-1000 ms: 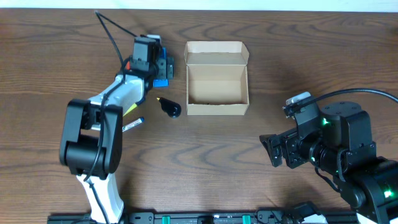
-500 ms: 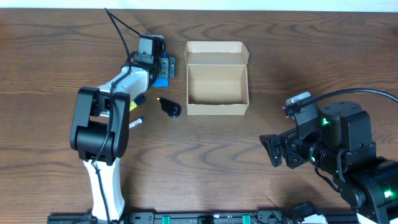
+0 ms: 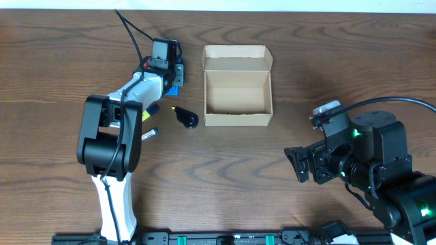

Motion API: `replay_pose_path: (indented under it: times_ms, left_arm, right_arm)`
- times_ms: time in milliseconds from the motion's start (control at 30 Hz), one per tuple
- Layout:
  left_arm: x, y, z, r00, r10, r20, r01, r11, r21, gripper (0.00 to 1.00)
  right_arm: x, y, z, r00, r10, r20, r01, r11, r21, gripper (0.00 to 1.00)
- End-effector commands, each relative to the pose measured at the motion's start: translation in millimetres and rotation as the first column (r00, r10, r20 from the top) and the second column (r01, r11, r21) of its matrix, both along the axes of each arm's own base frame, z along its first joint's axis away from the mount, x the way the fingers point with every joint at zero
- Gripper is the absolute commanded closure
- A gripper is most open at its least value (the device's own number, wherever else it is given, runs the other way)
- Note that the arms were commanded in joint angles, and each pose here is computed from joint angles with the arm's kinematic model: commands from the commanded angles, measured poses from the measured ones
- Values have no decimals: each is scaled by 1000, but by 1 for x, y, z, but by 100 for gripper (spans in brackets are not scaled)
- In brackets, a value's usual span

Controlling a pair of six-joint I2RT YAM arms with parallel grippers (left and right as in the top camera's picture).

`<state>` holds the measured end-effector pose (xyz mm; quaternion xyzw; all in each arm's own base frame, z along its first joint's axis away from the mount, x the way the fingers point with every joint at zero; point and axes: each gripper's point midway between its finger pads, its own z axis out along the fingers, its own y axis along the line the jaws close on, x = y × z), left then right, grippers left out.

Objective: Pack container
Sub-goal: 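Carry the blue duster into the box and release it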

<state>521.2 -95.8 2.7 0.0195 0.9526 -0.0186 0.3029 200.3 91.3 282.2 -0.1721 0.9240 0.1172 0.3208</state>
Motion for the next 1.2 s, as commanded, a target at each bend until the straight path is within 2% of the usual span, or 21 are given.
replay_pose_path:
  times_ms: [0, 133, 333, 433, 533, 667, 733, 800, 833, 900, 1100, 1167]
  left_arm:
    - [1, 4, 10, 1000, 15, 0, -15, 1000, 18, 64]
    - [8, 10, 60, 997, 35, 67, -38, 998, 40, 80]
    - [1, 11, 161, 975, -44, 216, 29, 997, 74, 84]
    - [-17, -3, 196, 956, -171, 240, 154, 984, 86, 86]
    - [-41, -27, 215, 912, -339, 232, 323, 941, 105, 87]
    - [-78, -66, 217, 795, -579, 180, 561, 815, 142, 85]
    - [-99, -91, 209, 693, -707, 138, 690, 707, 156, 85]
    - [-115, -108, 201, 609, -786, 101, 768, 617, 172, 89]
    - [-121, -115, 197, 573, -815, 84, 794, 578, 187, 94]
    - [-128, -128, 194, 511, -857, 68, 831, 513, 214, 94]
    - [-142, -160, 177, 271, -962, 3, 908, 257, 331, 94]
    - [-144, -166, 170, 217, -976, -20, 916, 197, 349, 94]
  right_arm:
    - [0, -1, -1, 1000, 7, 3, -7, 1000, -7, 1]
    - [0, -1, -1, 1000, 7, 2, -7, 1000, -7, 1]
    - [0, -1, -1, 1000, 7, 2, -7, 1000, -7, 1]
    - [0, -1, -1, 1000, 7, 2, -7, 1000, -7, 1]
    - [0, -1, -1, 1000, 7, 2, -7, 1000, -7, 1]
    - [0, -1, -1, 1000, 7, 2, -7, 1000, -7, 1]
    - [0, -1, -1, 1000, 7, 2, -7, 1000, -7, 1]
    - [0, -1, -1, 1000, 7, 2, -7, 1000, -7, 1]
    - [0, -1, -1, 1000, 7, 2, -7, 1000, -7, 1]
    - [0, -1, -1, 1000, 7, 2, -7, 1000, -7, 1]
    - [0, -1, -1, 1000, 7, 2, -7, 1000, -7, 1]
    - [0, -1, -1, 1000, 7, 3, -7, 1000, -6, 1]
